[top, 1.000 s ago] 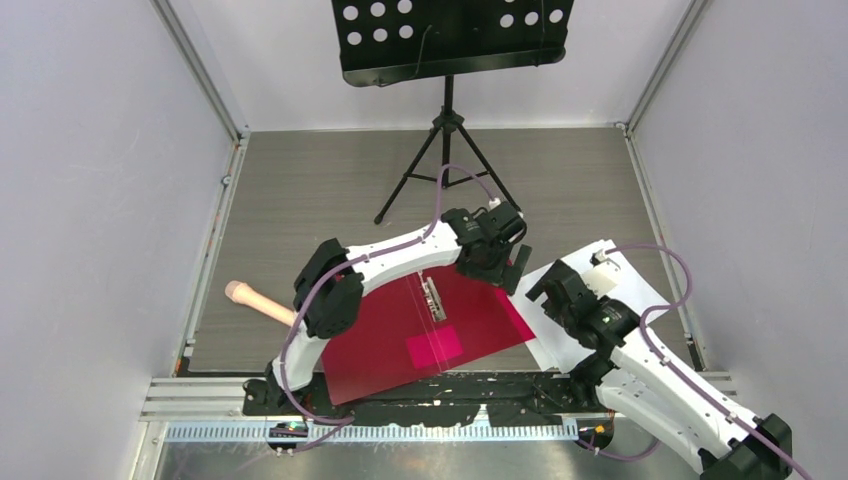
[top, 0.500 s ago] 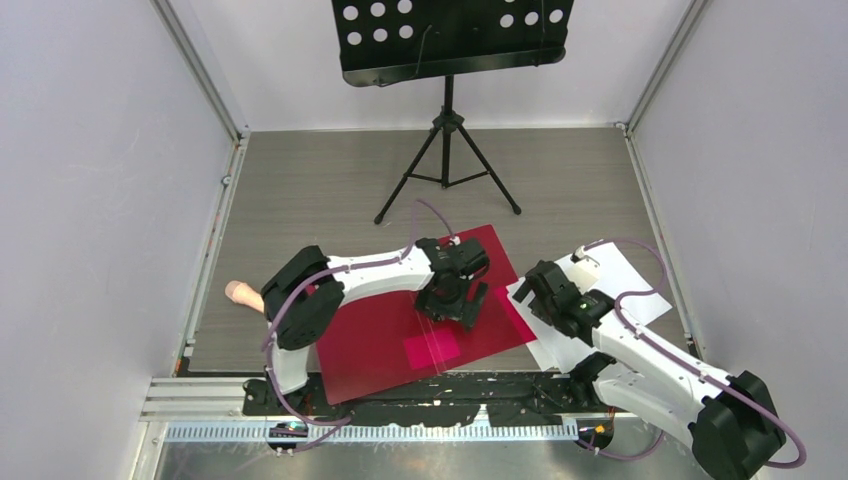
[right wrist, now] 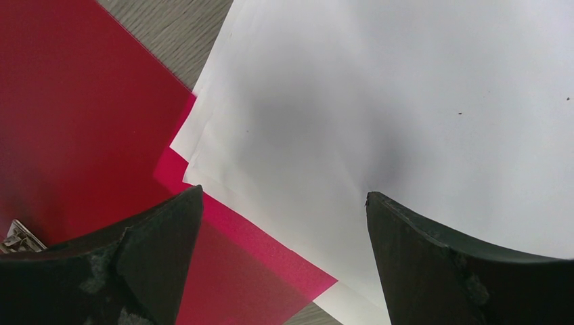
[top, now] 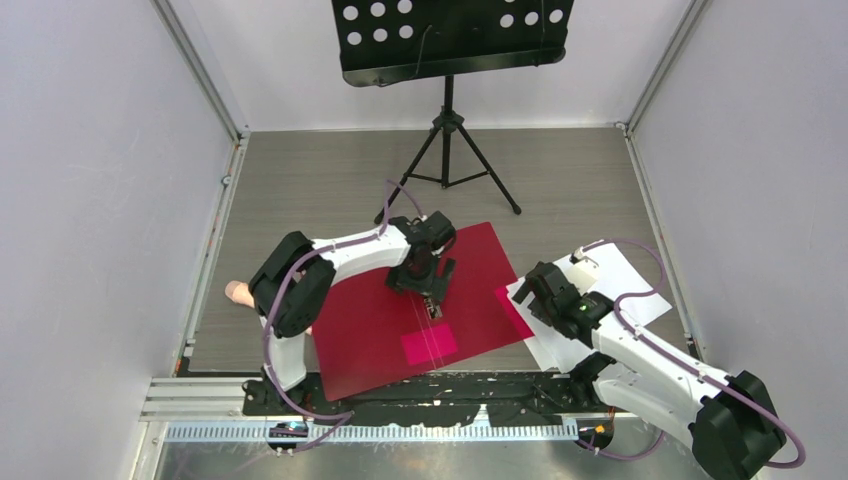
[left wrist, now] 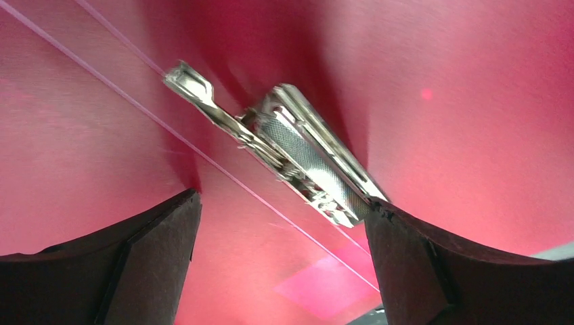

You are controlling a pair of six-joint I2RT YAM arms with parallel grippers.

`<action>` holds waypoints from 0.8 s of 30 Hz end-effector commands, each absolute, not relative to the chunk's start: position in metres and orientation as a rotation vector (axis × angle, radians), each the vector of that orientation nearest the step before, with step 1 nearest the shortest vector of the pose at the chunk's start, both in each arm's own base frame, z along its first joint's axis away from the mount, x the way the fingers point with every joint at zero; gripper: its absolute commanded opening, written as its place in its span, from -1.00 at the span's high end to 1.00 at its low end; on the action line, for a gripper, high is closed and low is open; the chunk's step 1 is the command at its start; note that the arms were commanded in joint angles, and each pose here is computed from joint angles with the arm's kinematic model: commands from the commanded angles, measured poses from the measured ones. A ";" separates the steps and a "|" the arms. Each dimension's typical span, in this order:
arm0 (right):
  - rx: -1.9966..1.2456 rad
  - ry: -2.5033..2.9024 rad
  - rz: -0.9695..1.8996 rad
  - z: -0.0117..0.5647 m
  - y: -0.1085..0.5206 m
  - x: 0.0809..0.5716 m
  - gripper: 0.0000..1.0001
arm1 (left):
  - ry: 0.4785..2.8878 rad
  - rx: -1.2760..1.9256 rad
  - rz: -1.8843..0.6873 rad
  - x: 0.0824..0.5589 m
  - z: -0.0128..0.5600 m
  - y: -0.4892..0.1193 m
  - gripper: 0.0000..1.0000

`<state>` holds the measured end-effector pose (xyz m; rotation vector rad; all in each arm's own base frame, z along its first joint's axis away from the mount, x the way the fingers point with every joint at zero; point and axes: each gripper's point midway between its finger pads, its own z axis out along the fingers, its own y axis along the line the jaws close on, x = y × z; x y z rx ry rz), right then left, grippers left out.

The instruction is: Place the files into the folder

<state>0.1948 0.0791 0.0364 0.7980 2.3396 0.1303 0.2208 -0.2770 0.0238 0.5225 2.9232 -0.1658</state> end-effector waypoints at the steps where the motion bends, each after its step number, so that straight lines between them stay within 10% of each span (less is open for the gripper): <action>1: 0.787 2.301 0.146 0.043 0.079 0.201 -0.91 | 2.910 0.481 -0.043 0.242 0.022 -0.240 -0.83; 24: 0.883 2.221 -0.096 0.061 0.024 0.188 -0.91 | 2.710 0.566 0.151 0.286 0.112 -0.221 -0.83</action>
